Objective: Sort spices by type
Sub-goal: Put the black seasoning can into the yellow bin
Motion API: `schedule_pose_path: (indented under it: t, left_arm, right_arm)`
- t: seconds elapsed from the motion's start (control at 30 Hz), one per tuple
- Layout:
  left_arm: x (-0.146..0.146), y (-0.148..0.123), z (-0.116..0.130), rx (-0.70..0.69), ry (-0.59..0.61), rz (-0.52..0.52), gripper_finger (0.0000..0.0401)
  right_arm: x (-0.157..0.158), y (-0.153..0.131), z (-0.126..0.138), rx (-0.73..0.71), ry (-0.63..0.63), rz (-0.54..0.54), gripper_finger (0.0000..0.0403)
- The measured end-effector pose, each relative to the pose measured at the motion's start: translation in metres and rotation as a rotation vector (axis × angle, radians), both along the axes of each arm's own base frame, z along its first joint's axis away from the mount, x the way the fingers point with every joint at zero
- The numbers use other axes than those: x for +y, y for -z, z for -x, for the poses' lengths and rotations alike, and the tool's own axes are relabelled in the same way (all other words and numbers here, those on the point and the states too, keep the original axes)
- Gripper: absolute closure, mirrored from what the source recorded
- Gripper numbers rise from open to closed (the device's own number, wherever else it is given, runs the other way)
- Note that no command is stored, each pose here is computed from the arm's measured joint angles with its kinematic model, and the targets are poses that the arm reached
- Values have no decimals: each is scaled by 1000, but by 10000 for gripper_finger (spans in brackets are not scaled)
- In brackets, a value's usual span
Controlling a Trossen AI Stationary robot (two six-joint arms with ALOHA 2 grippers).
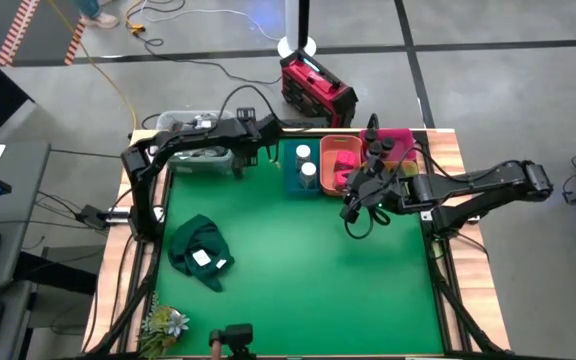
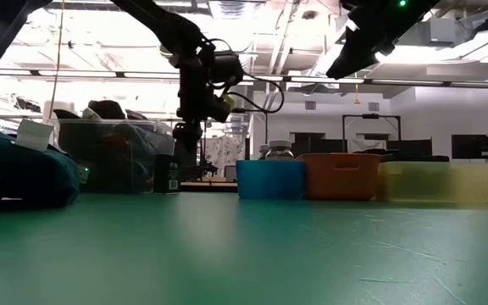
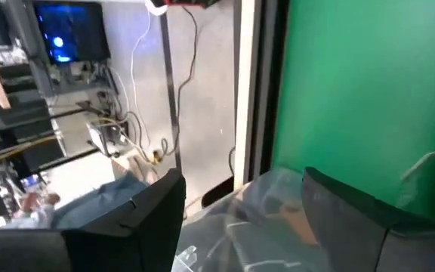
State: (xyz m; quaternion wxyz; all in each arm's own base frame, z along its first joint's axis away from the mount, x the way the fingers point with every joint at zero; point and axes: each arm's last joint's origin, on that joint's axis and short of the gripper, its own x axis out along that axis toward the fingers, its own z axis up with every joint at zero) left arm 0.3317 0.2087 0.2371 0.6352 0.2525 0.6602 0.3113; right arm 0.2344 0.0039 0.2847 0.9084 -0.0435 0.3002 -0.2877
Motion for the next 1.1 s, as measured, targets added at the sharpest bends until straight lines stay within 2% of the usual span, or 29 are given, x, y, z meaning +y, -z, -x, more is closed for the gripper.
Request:
schedule_pose_path:
  t: [0.17, 0.47, 0.6, 0.77, 1.0, 1.1]
  left_arm:
    - [7, 13, 13, 57, -11, 58, 152]
    - [-16, 24, 13, 214, 127, 167, 152]
    - [-25, 25, 12, 222, 156, 222, 152]
    - [-36, 28, 15, 224, 174, 353, 152]
    - [-56, 30, 9, 230, 233, 436, 152]
    - [-65, 30, 5, 233, 261, 435, 152]
  right_arm:
    - [0, 0, 0, 0, 0, 0, 184]
    - [0, 0, 0, 1, -1, 1, 184]
    - [0, 0, 0, 1, -1, 1, 184]
    - [0, 0, 0, 1, -2, 1, 184]
    - [0, 0, 0, 1, -1, 1, 184]
    - [0, 0, 0, 1, -1, 1, 184]
